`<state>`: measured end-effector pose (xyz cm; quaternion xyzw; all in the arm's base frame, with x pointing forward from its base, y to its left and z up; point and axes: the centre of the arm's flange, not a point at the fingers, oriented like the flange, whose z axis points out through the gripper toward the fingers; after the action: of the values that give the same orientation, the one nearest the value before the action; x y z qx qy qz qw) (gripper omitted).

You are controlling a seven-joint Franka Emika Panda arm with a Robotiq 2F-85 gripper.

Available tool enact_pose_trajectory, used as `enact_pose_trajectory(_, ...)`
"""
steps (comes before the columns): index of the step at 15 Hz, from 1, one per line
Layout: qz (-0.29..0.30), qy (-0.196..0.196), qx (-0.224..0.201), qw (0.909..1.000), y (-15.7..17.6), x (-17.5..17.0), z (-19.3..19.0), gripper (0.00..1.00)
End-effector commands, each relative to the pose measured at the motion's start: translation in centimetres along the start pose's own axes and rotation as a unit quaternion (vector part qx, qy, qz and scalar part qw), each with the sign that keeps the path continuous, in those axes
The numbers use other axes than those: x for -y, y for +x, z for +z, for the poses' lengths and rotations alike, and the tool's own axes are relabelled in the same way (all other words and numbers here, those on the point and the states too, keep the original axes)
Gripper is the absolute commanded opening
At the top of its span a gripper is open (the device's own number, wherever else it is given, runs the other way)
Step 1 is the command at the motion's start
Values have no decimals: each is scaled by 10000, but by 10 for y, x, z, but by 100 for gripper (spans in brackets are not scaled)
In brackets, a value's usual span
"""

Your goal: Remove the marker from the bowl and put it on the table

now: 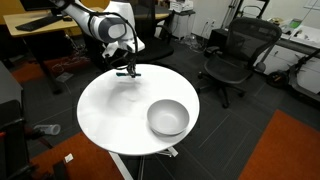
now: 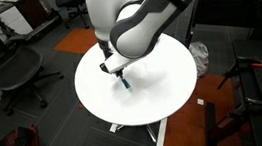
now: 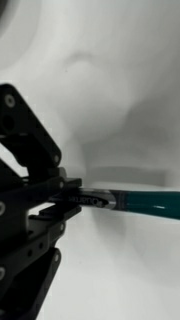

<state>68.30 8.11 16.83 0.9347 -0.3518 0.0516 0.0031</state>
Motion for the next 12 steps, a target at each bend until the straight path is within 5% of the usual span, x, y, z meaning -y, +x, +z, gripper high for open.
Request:
enact_pose_trajectory(1, -46, -13, 92, 9999, 8, 8, 9, 5)
enact_pose_trajectory(6, -38, -66, 140, 9999, 10, 8, 21, 5)
enact_pose_trajectory(7, -13, -116, 160, 9998, 10, 8, 21, 44)
enact_pose_trajectory(12, 60, -138, 164, 9998, 18, 2, 9, 73)
